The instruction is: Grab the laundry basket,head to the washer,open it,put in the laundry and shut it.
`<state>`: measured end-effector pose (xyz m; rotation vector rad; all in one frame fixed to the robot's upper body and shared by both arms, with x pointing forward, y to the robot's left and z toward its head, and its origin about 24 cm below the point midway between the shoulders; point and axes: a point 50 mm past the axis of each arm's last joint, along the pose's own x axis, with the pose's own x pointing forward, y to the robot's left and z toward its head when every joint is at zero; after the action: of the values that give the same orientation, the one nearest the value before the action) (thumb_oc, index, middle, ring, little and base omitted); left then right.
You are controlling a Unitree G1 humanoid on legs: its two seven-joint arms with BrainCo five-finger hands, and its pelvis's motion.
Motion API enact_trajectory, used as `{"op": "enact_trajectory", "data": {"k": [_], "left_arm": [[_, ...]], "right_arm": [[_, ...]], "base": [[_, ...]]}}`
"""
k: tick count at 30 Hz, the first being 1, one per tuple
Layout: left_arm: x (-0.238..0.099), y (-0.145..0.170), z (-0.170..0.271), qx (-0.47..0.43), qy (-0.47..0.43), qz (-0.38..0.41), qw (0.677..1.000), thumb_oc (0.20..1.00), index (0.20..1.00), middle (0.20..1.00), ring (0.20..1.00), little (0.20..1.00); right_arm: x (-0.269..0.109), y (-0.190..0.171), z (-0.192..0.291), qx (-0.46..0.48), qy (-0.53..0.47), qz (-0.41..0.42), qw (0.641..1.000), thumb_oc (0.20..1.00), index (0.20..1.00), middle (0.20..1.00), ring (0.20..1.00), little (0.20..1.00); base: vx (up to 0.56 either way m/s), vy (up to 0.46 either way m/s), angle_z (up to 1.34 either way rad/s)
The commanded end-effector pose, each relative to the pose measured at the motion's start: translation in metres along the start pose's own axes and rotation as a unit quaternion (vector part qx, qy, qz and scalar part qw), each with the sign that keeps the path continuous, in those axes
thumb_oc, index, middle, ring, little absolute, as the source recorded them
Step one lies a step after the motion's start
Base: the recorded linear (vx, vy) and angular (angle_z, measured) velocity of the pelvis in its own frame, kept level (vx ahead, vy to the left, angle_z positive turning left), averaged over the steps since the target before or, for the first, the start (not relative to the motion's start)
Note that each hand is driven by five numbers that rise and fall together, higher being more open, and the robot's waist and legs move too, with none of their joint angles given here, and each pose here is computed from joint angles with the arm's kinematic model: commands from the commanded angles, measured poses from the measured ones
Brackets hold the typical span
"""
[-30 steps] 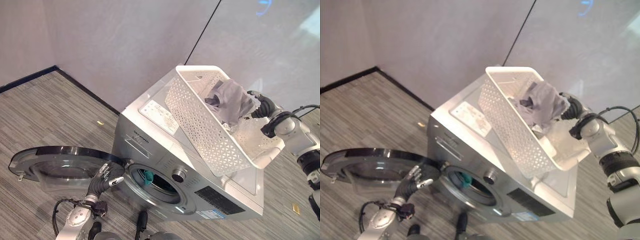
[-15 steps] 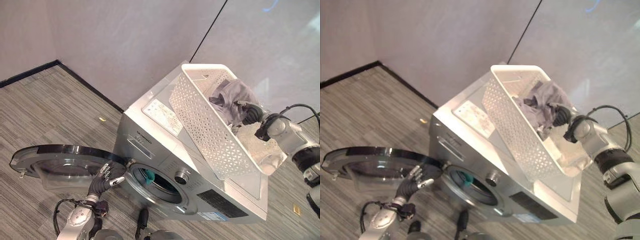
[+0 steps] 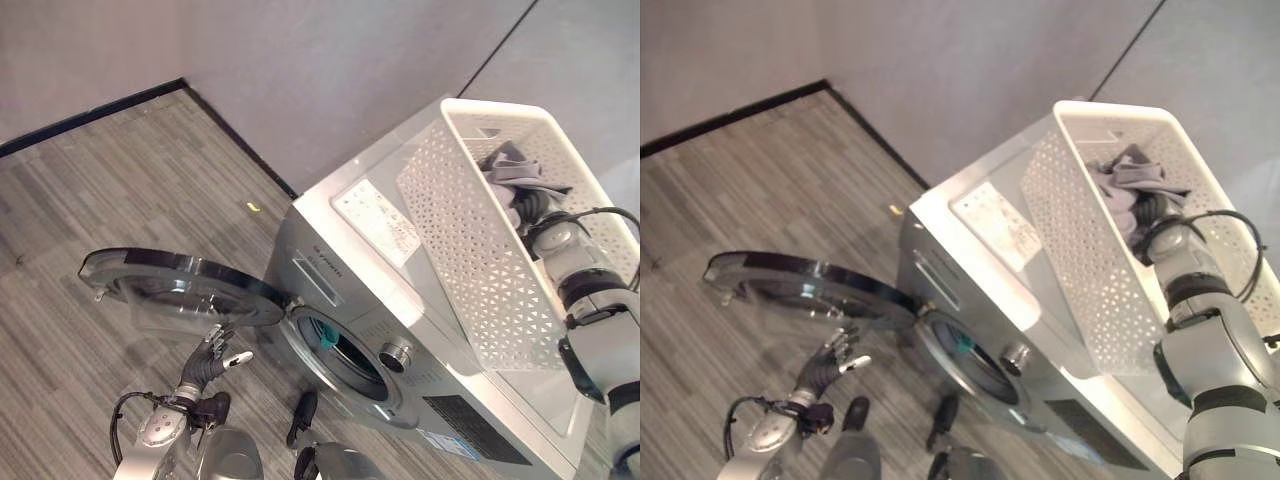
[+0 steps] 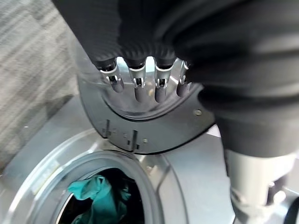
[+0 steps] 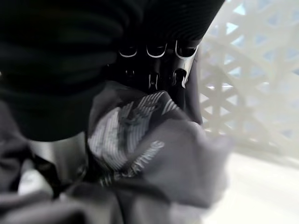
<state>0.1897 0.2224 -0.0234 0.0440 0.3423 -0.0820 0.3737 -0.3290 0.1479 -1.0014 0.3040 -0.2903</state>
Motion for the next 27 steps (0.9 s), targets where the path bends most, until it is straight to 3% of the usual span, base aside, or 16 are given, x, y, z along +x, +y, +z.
{"op": "enact_trajectory", "data": {"k": [1,11,20,27], "left_arm": [[0.012,-0.015,0.036,0.011,-0.086,-0.034,0.996,1.000,1.000,1.000,1.000,1.000],[0.013,-0.013,0.034,0.006,-0.082,-0.020,0.996,1.000,1.000,1.000,1.000,1.000],[0.011,-0.004,0.035,0.010,-0.085,0.003,0.996,1.000,1.000,1.000,1.000,1.000],[0.012,0.001,0.034,0.023,-0.078,0.009,0.997,1.000,1.000,1.000,1.000,1.000]], "right_arm": [[-0.003,0.029,-0.011,-0.075,0.035,0.052,0.995,0.200,0.200,0.200,0.200,0.200],[-0.004,0.026,-0.003,-0.058,-0.005,0.034,0.998,0.200,0.200,0.200,0.200,0.200],[-0.009,-0.050,0.026,-0.020,-0.092,-0.091,0.991,0.200,0.200,0.200,0.200,0.200],[-0.029,-0.137,0.049,0.053,-0.137,-0.272,0.951,0.200,0.200,0.200,0.200,0.200]], "base": [[0.03,0.002,0.22],[0.01,0.005,0.03],[0.02,0.024,-0.12],[0.03,0.035,-0.11]]}}
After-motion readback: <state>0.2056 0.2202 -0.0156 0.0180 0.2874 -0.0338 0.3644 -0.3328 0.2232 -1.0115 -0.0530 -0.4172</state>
